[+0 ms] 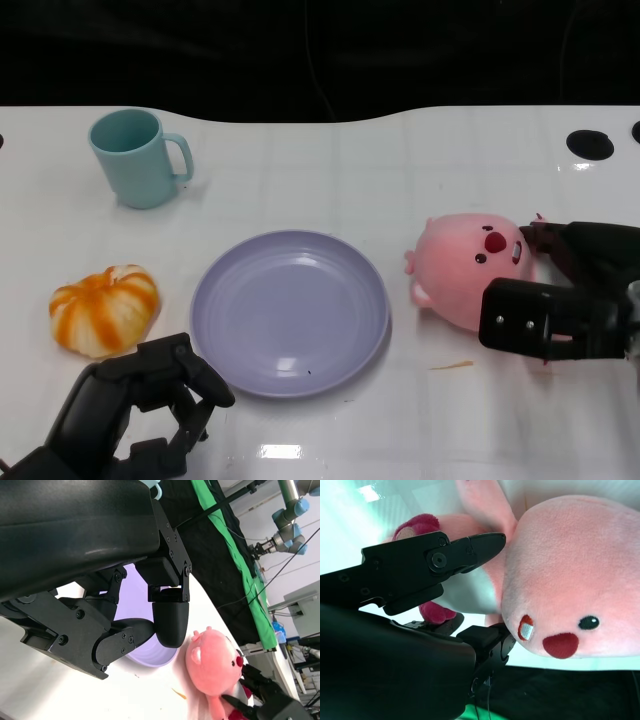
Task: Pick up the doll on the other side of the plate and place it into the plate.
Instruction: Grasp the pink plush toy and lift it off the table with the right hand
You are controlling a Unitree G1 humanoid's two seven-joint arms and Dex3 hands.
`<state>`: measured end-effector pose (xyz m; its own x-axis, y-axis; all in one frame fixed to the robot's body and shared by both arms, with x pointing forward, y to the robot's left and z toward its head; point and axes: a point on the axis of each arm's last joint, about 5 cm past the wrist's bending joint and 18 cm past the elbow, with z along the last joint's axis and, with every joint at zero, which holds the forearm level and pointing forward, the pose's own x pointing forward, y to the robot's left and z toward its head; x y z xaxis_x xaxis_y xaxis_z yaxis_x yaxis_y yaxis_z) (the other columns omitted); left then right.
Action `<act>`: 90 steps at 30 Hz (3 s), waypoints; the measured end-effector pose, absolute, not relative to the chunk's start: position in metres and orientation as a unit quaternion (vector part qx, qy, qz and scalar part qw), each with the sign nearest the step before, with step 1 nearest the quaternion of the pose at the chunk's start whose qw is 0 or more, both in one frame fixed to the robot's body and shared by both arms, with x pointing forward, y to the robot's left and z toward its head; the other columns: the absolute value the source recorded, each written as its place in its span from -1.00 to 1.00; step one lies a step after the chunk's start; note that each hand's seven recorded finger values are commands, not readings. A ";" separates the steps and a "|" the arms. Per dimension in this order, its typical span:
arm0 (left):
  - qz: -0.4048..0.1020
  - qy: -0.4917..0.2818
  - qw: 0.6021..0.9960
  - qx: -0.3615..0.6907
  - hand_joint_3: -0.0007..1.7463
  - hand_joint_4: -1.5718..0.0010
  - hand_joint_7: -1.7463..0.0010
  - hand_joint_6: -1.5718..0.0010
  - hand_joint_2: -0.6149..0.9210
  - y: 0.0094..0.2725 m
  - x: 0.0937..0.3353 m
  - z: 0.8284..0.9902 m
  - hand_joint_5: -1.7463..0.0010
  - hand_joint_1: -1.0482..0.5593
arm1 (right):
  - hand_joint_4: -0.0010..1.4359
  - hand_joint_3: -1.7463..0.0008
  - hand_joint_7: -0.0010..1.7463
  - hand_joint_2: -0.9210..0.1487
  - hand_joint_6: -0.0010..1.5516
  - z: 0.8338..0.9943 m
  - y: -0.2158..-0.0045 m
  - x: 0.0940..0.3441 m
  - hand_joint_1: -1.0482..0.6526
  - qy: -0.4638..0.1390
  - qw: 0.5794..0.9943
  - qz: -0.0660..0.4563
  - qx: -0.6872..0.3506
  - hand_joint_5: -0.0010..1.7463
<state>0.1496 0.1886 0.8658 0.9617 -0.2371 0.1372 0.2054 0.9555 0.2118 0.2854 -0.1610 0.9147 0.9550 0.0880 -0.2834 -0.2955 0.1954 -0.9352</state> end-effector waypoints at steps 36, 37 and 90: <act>-0.110 -0.079 0.986 0.095 0.19 0.06 -0.36 -0.05 0.54 0.182 0.144 0.873 -0.78 0.13 | 0.11 0.67 -0.99 -1.00 0.31 0.896 -0.138 0.322 -0.05 0.085 0.761 0.121 -0.632 0.00; -0.109 -0.079 0.986 0.094 0.19 0.05 -0.36 -0.05 0.54 0.182 0.144 0.873 -0.78 0.13 | 0.10 0.64 -0.99 -1.00 0.30 0.896 -0.138 0.323 -0.05 0.085 0.759 0.122 -0.634 0.00; -0.111 -0.077 0.986 0.100 0.23 0.06 -0.38 -0.04 0.53 0.181 0.147 0.874 -0.78 0.21 | 0.23 -0.28 1.00 -0.19 -0.06 0.907 -0.152 0.309 0.11 -0.053 0.888 0.027 -0.455 1.00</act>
